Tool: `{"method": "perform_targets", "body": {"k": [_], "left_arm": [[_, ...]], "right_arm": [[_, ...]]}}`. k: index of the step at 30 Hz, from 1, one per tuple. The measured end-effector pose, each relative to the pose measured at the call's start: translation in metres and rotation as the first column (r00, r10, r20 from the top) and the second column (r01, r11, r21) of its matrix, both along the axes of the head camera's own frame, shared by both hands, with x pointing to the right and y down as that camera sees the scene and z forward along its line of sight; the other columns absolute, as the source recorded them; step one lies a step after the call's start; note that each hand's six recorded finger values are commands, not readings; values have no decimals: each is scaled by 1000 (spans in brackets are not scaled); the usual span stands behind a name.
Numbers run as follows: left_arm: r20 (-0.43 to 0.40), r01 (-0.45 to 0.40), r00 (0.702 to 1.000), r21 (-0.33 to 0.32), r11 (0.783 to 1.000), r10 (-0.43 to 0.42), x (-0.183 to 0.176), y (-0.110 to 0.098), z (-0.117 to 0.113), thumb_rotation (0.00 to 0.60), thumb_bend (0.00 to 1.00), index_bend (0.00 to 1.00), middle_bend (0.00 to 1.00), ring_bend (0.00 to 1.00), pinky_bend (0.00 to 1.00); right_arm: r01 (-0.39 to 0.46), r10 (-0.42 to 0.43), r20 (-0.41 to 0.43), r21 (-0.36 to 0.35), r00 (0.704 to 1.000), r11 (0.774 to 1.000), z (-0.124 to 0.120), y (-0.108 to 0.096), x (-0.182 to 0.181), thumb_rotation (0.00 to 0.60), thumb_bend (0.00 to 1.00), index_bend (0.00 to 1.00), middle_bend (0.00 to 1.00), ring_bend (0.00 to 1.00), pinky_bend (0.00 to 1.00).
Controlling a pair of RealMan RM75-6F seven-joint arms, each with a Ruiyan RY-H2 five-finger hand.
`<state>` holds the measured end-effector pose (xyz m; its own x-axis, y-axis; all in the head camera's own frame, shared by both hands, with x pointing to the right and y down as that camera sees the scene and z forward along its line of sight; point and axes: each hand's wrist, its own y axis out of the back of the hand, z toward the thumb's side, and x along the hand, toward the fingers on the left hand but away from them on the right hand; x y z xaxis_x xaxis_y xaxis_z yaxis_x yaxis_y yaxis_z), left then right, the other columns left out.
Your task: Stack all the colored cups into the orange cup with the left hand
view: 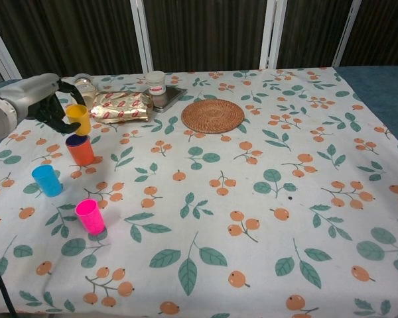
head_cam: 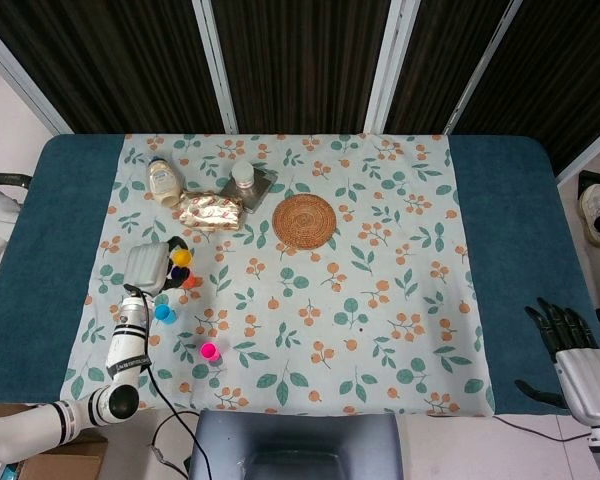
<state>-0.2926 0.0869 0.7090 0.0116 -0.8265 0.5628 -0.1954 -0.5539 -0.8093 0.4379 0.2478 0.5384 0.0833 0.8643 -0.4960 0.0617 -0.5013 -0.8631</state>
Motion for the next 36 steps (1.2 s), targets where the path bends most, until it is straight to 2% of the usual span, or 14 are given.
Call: {"method": "perform_targets", "body": {"k": [13,15,20,22,29,33,36], "left_arm": [[5,1,1000,-21,1000,-1,-17,11,6,600,367,593,1000,1000,1000],[7,1,1000,-29,1000,-1,-18,13,7,600,369,534,1000,1000,1000],[-8,3,1000,-53,999,-3,-19,18,11,600,368,89,1000,1000,1000],[-18,-1,1000,-52,999,0,-17,20,10,600,366,19,1000,1000,1000],[-55,-16,998,-52,999,13,-9,25,5,600,351,0,1000,1000,1000],[-100,-56,994,-53,997,51,0,38,-7,600,351,95,1000,1000,1000],[-131,-104,987,-61,993,96,2,56,-21,600,351,121,1000,1000,1000]], "right_arm": [[-1,1,-3,1,1000,1000,1,0,0,600,186,0,0,0,0],[0,0,-4,0,1000,1000,1,0,-1,600,186,0,0,0,0],[-2,2,-5,2,1000,1000,1,0,-1,600,185,0,0,0,0],[-2,2,-5,2,1000,1000,1,0,-1,600,185,0,0,0,0],[-1,1,-5,0,1000,1000,2,0,-1,600,185,0,0,0,0],[1,-1,0,0,1000,1000,1,1,-1,600,186,0,0,0,0],[5,-5,0,-4,1000,1000,1,2,-2,600,185,0,0,0,0]]}}
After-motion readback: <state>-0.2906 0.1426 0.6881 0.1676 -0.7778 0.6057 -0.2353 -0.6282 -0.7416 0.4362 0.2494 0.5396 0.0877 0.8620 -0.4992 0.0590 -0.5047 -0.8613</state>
